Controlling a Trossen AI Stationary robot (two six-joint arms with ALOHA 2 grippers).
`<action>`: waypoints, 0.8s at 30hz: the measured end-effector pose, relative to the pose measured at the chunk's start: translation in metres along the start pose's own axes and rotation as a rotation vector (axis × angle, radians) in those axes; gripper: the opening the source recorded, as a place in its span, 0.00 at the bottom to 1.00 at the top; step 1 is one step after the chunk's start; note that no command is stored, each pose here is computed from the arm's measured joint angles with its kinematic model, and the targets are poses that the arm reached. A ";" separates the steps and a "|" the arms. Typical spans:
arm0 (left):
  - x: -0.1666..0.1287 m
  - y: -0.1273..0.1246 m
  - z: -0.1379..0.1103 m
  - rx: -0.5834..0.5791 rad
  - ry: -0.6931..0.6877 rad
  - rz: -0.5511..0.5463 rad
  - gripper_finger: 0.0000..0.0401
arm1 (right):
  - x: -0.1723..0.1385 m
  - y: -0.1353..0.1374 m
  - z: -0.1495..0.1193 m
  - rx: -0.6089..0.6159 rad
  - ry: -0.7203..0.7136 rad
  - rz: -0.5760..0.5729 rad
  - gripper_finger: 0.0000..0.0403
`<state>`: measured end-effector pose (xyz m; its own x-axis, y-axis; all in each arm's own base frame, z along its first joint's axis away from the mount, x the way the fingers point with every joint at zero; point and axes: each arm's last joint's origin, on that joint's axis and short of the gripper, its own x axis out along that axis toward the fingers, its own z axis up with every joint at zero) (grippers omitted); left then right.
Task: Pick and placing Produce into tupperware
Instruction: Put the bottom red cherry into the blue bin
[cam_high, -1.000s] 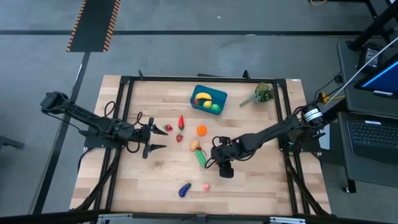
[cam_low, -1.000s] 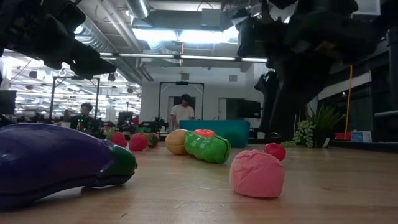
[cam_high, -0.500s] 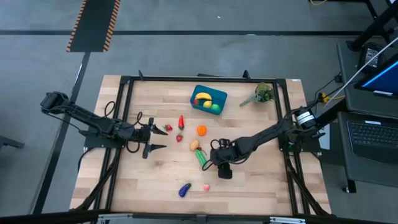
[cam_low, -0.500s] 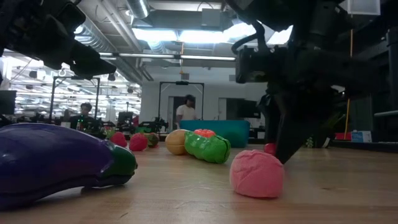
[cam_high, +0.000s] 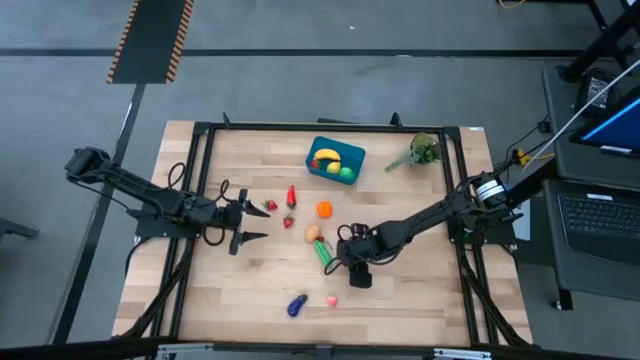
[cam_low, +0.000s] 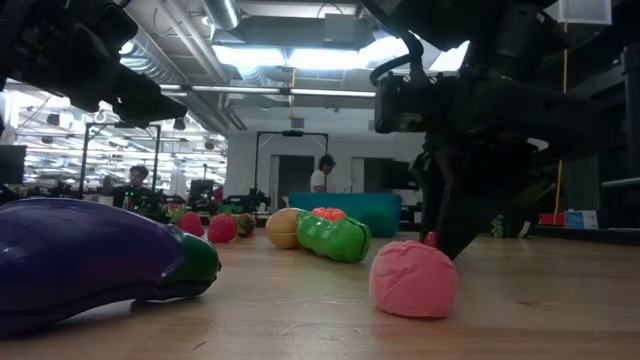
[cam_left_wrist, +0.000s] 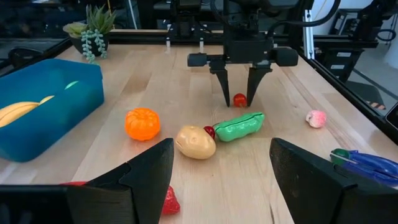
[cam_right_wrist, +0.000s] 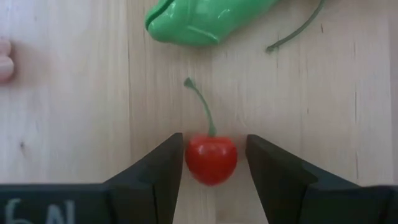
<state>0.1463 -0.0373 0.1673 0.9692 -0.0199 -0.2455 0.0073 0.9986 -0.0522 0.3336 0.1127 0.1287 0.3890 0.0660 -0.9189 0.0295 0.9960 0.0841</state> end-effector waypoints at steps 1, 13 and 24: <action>0.000 0.000 0.000 0.000 0.000 0.000 0.65 | 0.000 0.000 0.000 0.000 -0.002 0.002 0.45; 0.000 0.000 0.000 0.000 0.000 0.000 0.65 | 0.000 0.000 0.000 0.001 0.004 0.003 0.45; 0.000 0.000 0.000 0.000 0.000 0.000 0.65 | 0.000 0.000 -0.001 0.001 0.009 -0.003 0.29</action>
<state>0.1463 -0.0374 0.1673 0.9692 -0.0202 -0.2455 0.0076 0.9986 -0.0522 0.3329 0.1123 0.1281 0.3808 0.0634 -0.9225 0.0317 0.9962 0.0816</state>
